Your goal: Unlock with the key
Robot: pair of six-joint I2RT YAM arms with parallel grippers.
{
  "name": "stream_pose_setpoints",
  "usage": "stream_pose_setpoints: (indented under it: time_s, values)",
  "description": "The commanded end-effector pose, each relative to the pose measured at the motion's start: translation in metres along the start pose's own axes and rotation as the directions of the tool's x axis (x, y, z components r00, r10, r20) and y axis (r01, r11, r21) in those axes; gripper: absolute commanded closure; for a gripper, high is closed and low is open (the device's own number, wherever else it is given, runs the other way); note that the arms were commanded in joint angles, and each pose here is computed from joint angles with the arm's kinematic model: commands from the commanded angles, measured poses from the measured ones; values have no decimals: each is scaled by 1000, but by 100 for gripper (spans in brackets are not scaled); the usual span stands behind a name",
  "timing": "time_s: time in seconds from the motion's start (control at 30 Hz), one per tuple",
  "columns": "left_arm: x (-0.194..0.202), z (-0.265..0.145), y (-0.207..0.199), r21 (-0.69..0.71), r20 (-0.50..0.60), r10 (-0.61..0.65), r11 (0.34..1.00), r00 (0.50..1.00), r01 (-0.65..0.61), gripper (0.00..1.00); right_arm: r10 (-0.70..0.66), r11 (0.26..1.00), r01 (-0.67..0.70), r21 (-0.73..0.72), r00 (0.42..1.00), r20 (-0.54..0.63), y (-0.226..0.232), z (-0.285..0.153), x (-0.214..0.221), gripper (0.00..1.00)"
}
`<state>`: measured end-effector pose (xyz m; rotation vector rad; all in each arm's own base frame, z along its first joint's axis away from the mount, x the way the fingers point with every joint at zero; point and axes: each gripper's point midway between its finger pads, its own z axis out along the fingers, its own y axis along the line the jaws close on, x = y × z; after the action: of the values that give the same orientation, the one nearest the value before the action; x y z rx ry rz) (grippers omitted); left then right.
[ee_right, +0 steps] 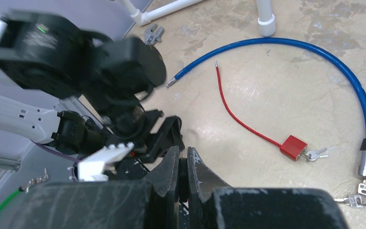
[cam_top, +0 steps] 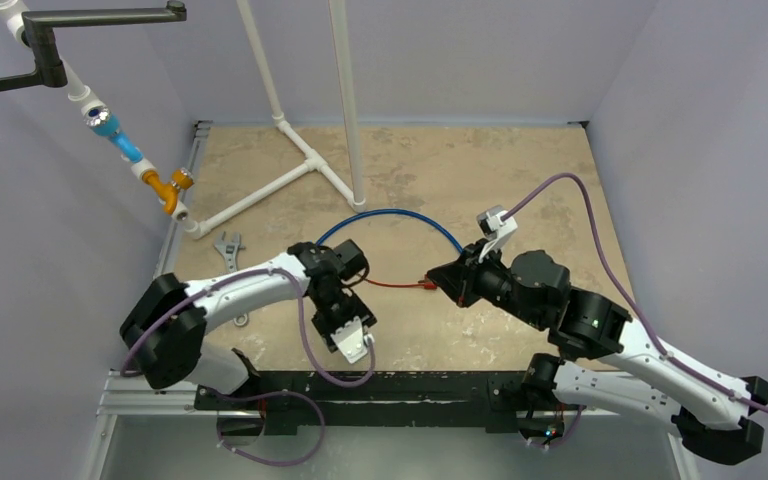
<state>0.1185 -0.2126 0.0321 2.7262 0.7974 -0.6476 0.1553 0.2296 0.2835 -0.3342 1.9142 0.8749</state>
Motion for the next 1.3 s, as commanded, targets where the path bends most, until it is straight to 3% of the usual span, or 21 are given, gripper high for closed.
stream_pose_setpoints:
  time_s: [0.0,0.1,0.3,0.63,0.7,0.77,0.87,0.9,0.97,1.07,1.27]
  values:
    - [-89,-108,28,-215,213,9,976,977,38,100,-6,998,17,-65,988,154,16,-10,-42,100]
    - [-136,-151,5,-236,302,72,972,951,1,100,-19,994,42,-104,976,216,22,-15,-53,100]
    - [-189,-195,-22,-221,450,40,973,892,68,100,-29,980,85,-181,956,292,34,-27,-65,100]
    - [-203,-206,-36,-249,465,103,968,879,19,100,-40,938,150,-313,943,332,58,-39,-68,100]
    - [-203,-204,-33,-180,517,-37,972,855,151,100,-48,938,151,-312,948,316,59,-33,-65,100]
    - [-201,-198,-39,-7,562,-238,956,792,292,100,-59,943,152,-296,952,300,57,-27,-64,100]
    - [-183,-181,-32,234,509,-583,802,634,549,100,-65,941,157,-300,953,294,59,-27,-63,100]
    - [-177,-176,-31,259,496,-616,778,612,573,100,-61,939,156,-305,953,298,59,-28,-63,100]
    - [-170,-168,-30,276,474,-625,775,621,569,100,-57,938,153,-312,954,296,60,-30,-62,100]
    - [-178,-161,-27,381,453,-700,711,552,591,100,-49,935,144,-324,957,285,60,-34,-60,100]
    - [-190,-154,-24,479,448,-753,658,483,582,100,-29,940,124,-317,957,289,53,-43,-56,100]
